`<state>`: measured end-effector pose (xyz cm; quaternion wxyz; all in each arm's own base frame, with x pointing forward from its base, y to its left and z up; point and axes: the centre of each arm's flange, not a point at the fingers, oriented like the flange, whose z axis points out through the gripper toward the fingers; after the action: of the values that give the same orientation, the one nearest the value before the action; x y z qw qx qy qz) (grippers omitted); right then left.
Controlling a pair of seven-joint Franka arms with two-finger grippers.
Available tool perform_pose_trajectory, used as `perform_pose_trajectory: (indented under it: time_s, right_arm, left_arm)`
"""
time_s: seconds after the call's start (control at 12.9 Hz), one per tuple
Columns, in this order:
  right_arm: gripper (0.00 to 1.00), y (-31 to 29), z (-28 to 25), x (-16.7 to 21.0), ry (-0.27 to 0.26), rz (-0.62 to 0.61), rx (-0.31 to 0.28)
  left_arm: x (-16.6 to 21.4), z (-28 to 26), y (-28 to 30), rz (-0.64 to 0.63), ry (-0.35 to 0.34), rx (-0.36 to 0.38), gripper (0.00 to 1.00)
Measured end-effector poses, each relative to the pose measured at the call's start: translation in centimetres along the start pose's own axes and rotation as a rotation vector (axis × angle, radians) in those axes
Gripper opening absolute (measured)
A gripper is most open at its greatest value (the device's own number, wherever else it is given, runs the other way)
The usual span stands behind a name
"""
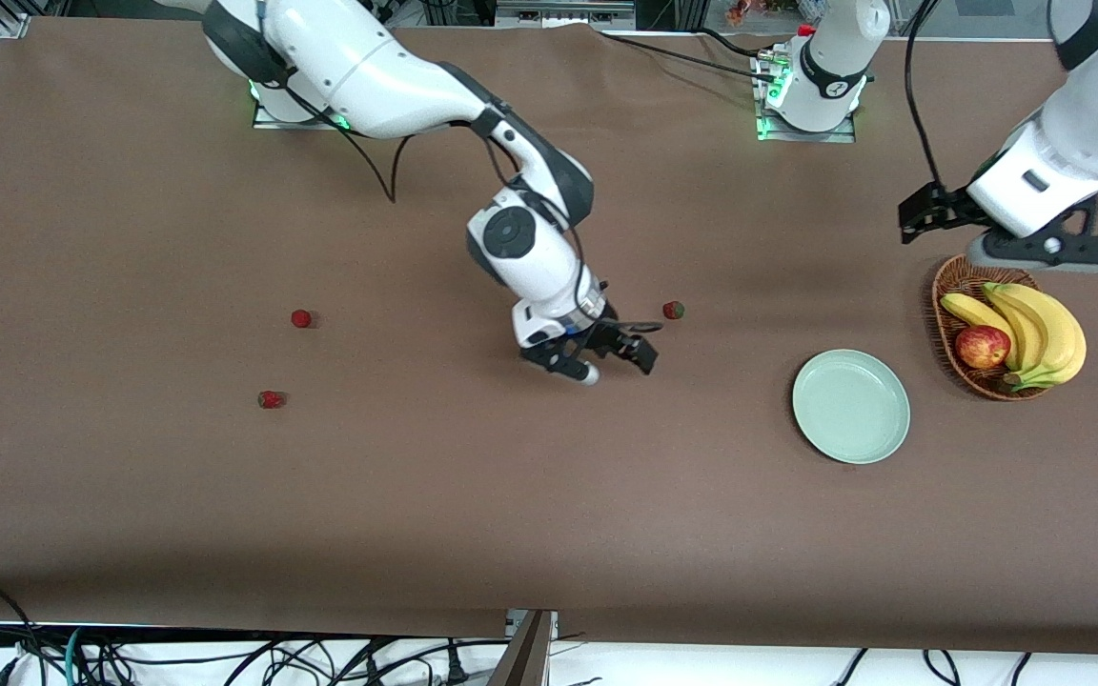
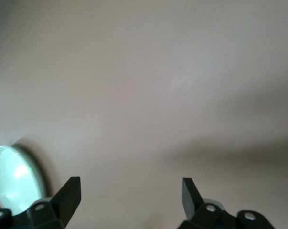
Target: Collect all strawberries into plate
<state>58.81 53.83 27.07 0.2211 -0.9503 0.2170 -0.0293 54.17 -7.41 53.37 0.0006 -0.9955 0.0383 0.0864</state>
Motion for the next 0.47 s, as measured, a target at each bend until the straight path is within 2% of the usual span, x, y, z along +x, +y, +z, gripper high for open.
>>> perform_pose_trajectory:
  time_s: [0.23,0.47]
  right_arm:
    - [1.0,3.6,-6.4,7.4,-0.057,-0.154,-0.157]
    - [1.0,10.8,-13.5,15.7,-0.17,-0.274,-0.296]
  left_arm:
    - [3.2,6.5,3.4,-0.038,-0.12,-0.077,1.0]
    - [6.1,11.6,7.5,-0.229,-0.102,-0.105,1.0]
